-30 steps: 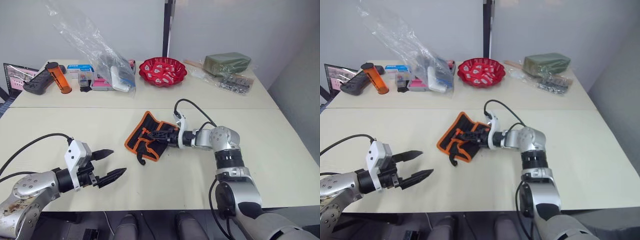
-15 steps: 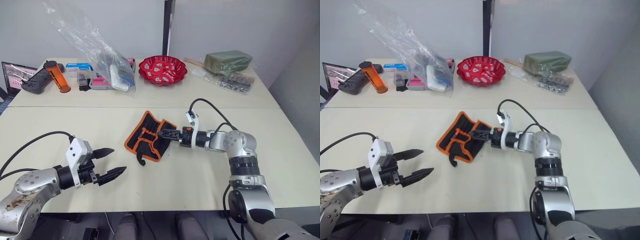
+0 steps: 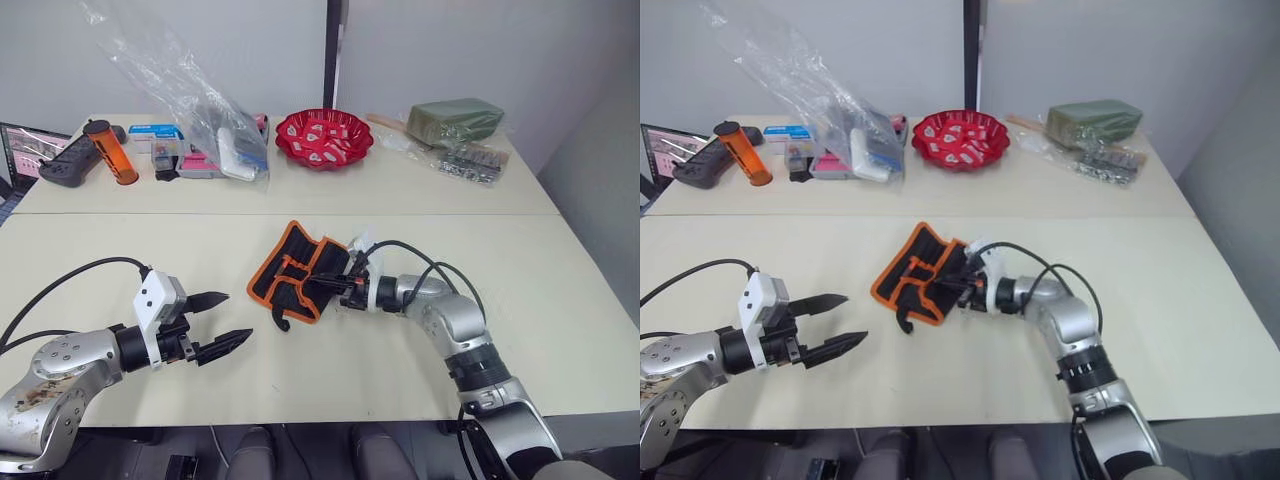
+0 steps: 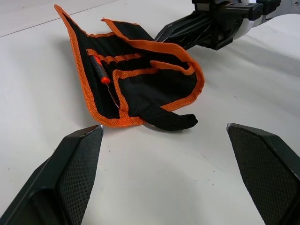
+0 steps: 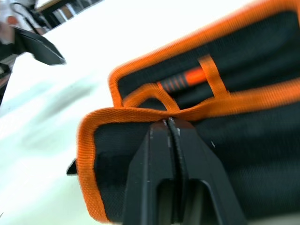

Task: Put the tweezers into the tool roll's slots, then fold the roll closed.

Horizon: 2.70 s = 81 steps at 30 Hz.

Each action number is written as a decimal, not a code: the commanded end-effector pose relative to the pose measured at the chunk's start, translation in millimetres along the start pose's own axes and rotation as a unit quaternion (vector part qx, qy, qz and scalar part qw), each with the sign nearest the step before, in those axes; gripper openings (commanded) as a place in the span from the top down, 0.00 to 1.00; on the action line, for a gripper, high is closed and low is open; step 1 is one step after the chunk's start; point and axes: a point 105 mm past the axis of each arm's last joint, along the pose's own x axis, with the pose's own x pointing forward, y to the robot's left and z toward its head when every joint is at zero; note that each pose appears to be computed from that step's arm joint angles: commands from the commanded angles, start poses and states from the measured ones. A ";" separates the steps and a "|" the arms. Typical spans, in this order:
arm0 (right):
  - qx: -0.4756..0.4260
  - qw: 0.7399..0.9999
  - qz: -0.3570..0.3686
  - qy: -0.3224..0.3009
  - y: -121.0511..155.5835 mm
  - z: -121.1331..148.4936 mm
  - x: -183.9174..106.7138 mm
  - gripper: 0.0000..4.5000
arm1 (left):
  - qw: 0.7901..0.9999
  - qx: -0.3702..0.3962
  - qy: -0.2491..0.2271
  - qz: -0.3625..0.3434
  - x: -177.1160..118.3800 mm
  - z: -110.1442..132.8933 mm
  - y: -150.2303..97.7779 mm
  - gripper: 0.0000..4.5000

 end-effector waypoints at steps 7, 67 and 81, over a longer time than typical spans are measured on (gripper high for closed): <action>-0.079 0.993 0.034 0.078 7.0 -37.5 6.8 0.99 | 1.000 0.020 -0.008 -0.004 1.8 8.5 -0.9 0.00; -0.094 0.981 -0.032 0.166 -2.5 -59.2 -15.3 1.00 | 0.988 -0.130 -0.051 -0.063 113.3 40.9 -0.6 1.00; -0.063 0.980 -0.055 0.182 -3.9 -66.5 -24.8 1.00 | 0.989 -0.094 0.033 -0.112 153.6 9.1 -29.7 1.00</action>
